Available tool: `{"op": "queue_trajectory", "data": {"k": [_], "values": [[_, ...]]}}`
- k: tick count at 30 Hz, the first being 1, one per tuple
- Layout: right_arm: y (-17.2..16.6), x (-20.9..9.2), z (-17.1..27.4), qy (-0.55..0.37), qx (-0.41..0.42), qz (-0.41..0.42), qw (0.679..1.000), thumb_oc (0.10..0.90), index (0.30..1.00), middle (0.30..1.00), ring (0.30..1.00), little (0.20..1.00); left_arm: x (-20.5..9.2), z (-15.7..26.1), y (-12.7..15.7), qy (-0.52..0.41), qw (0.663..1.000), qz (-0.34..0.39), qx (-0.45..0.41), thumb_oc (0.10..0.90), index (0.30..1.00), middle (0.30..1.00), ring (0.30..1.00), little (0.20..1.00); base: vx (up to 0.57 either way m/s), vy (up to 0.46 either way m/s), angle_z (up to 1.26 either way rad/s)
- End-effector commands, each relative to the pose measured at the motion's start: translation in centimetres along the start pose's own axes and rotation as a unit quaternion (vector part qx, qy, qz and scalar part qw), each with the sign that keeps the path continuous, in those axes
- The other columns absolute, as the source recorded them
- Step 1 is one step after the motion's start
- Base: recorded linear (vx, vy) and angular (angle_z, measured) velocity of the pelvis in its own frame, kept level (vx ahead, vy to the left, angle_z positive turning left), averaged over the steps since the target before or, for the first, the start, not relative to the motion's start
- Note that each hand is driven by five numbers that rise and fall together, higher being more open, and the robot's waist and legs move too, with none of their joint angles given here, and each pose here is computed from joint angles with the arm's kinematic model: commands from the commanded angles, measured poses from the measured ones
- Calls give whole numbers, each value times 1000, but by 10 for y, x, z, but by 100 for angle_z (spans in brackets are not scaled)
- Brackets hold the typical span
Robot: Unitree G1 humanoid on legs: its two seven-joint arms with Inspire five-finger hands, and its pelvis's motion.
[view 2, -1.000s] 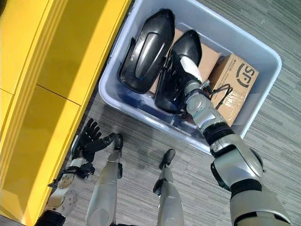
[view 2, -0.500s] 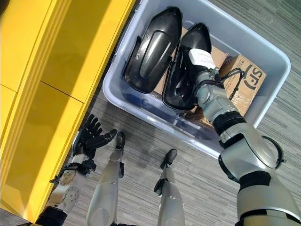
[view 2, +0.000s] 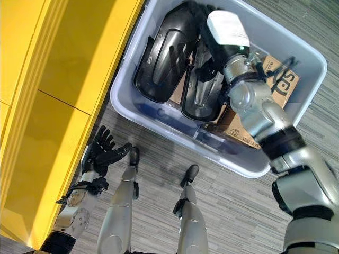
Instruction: Move parts from the plastic box to the shelf.
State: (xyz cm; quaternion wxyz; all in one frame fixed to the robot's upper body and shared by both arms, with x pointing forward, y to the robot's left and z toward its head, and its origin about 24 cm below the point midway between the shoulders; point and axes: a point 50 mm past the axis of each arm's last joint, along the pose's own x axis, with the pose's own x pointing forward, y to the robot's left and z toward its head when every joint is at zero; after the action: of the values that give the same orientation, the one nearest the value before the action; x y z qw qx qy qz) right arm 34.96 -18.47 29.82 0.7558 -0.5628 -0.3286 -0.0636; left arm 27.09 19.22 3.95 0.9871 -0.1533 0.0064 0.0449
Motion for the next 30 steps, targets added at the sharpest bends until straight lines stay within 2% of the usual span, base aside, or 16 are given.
{"op": "queue_trajectory", "data": {"k": [1,8,15,30], "values": [[-48,3,1,-32,-67,-87,993,900,1000,1000,1000,1000,-8,28,7,-68,998,-3,10,900,1000,1000,1000,1000,0,0,0],[-45,-25,12,-64,-23,-115,991,900,1000,1000,1000,1000,-14,28,14,-68,997,11,19,900,1000,1000,1000,1000,0,0,0],[-22,-47,13,-52,36,-104,993,900,1000,1000,1000,1000,-19,23,17,-57,998,24,18,900,1000,1000,1000,1000,-1,0,0],[12,-51,29,-54,85,-79,992,900,1000,1000,1000,1000,-20,21,18,-57,998,36,19,900,1000,1000,1000,1000,0,0,0]]}}
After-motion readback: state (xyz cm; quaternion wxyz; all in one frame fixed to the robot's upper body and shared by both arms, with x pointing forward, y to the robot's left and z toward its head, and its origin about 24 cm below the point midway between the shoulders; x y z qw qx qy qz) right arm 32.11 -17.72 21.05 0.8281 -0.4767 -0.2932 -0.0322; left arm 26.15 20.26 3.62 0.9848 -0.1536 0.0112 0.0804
